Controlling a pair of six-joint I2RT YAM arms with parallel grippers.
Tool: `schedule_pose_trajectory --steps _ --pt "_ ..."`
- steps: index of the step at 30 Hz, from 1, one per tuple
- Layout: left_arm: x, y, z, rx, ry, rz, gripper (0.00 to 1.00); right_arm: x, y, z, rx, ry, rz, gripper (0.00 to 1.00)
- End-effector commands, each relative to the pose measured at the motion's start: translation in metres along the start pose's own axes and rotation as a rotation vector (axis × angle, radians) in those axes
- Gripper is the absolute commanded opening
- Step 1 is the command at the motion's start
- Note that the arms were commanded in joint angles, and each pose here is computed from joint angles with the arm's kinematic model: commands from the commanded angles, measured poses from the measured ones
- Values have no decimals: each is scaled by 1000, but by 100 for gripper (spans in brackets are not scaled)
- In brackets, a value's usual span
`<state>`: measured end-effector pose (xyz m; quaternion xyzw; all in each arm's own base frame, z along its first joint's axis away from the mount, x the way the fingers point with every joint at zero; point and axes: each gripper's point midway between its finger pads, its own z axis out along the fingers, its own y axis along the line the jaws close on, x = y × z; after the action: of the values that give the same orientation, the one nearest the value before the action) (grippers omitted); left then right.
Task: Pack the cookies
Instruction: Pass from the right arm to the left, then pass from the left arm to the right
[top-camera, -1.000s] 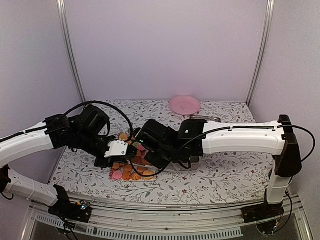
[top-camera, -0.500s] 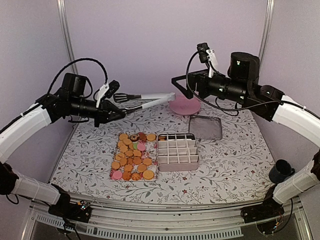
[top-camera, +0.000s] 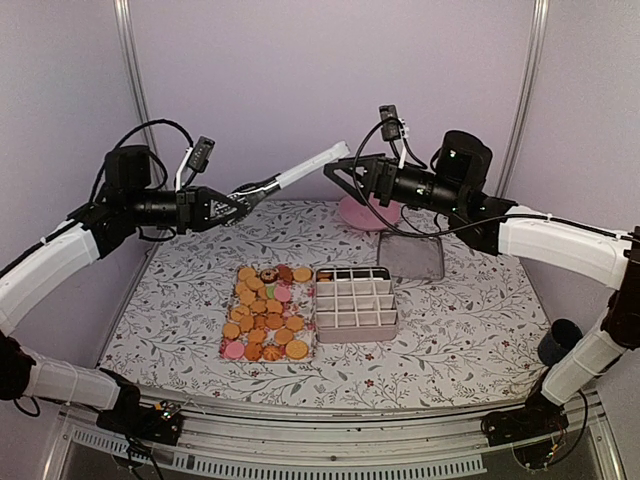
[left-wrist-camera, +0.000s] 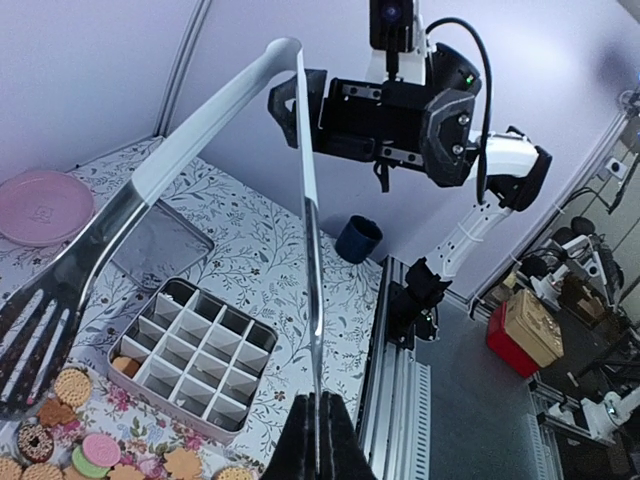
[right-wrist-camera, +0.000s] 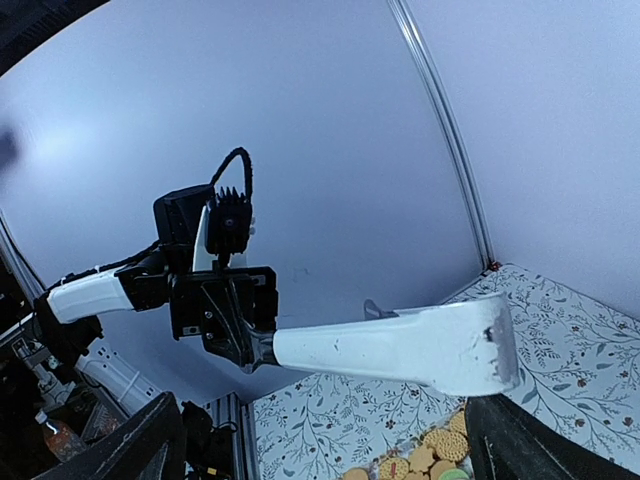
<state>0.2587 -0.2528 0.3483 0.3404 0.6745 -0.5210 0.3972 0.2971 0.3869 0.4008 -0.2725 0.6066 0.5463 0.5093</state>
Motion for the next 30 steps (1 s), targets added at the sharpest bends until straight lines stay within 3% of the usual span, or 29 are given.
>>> schedule_pose_trajectory --steps 1,16,23,30 --pt "-22 -21 -7 91 -61 2 0 -18 25 21 -134 -50 -26 99" --pt "-22 -26 -7 145 -64 -44 0 -10 16 47 -160 -68 19 99" --pt "-22 -27 -7 147 -65 -36 0 -9 30 56 -250 -58 16 100" --pt "-24 -26 -8 138 -74 -18 0 1 30 67 -286 -28 61 87"
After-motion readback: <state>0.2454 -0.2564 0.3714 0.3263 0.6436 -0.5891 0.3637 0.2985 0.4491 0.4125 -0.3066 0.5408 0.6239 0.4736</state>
